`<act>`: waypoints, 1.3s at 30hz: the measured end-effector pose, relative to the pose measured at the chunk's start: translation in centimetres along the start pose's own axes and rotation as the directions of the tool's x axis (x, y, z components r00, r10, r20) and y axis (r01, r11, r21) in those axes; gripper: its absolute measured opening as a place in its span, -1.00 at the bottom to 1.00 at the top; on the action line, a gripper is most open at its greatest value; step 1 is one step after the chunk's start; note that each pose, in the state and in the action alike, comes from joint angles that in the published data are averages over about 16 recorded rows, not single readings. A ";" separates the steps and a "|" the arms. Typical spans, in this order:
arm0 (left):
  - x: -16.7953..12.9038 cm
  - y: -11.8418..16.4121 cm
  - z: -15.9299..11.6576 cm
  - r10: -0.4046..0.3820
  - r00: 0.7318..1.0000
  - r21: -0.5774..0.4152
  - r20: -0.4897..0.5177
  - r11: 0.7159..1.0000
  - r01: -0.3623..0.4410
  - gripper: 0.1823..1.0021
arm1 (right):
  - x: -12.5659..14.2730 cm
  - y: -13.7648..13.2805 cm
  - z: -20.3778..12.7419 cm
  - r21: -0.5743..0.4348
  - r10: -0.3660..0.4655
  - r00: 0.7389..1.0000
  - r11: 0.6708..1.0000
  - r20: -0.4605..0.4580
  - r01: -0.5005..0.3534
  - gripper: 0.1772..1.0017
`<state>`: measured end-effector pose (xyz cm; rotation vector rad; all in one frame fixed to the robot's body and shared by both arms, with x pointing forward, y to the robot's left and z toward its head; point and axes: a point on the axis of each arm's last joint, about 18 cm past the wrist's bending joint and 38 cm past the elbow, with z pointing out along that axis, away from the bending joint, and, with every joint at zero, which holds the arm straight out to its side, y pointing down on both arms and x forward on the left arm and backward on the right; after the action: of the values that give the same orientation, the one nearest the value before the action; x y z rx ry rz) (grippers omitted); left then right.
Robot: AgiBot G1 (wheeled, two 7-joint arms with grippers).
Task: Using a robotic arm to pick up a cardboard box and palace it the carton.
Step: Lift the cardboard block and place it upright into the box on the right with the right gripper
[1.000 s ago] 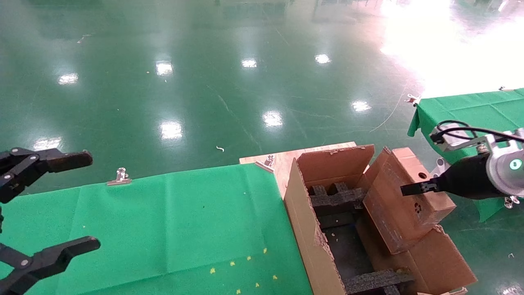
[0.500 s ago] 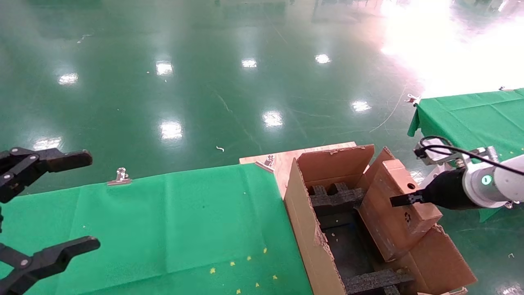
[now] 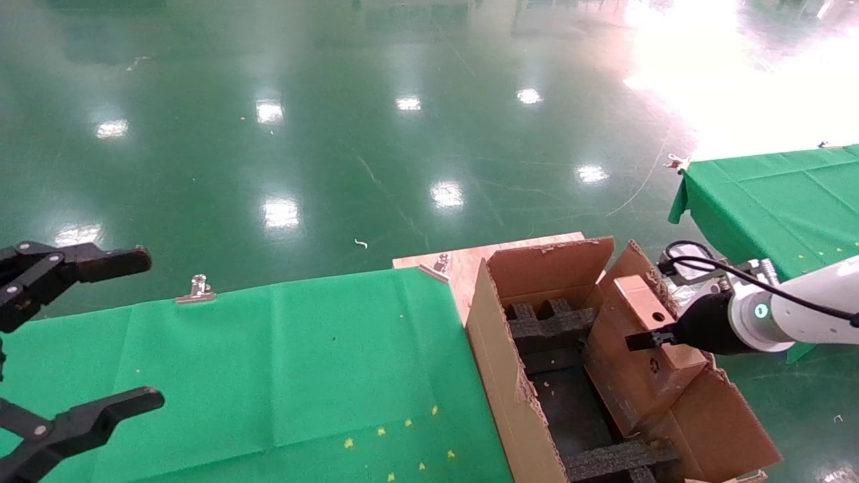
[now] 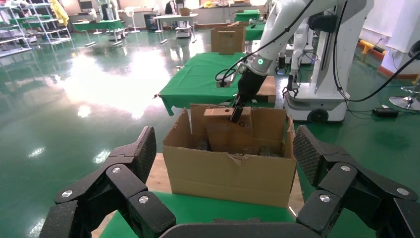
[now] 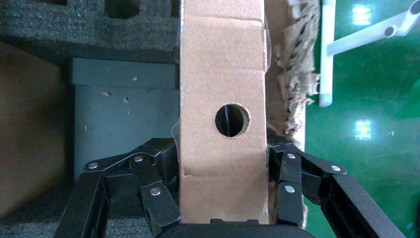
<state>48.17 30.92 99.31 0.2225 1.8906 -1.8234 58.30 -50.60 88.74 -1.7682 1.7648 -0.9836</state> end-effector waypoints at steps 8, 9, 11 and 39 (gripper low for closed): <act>0.0 0.0 0.0 0.000 1.000 0.000 0.000 1.000 0.000 1.00 | -0.3 0.8 1.4 -0.027 0.019 1.000 0.999 0.012 -0.019 -0.59; 0.0 0.0 0.0 0.000 1.000 0.000 0.000 1.000 0.000 1.00 | -0.3 0.9 1.6 -0.030 0.022 1.000 0.999 0.014 -0.022 -0.59; 0.0 0.0 0.0 0.000 1.000 0.000 0.000 1.000 0.000 1.00 | -0.4 1.1 1.9 -0.037 0.027 0.999 0.999 0.016 -0.027 -0.59; 0.0 0.0 0.0 0.000 1.000 0.000 0.000 1.000 0.000 1.00 | -1.2 4.0 6.0 -0.127 0.057 0.998 0.990 0.023 -0.054 -0.60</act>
<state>48.17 30.92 99.31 0.2225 1.8906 -1.8234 60.25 -50.76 81.74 -1.7888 1.8869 -0.8386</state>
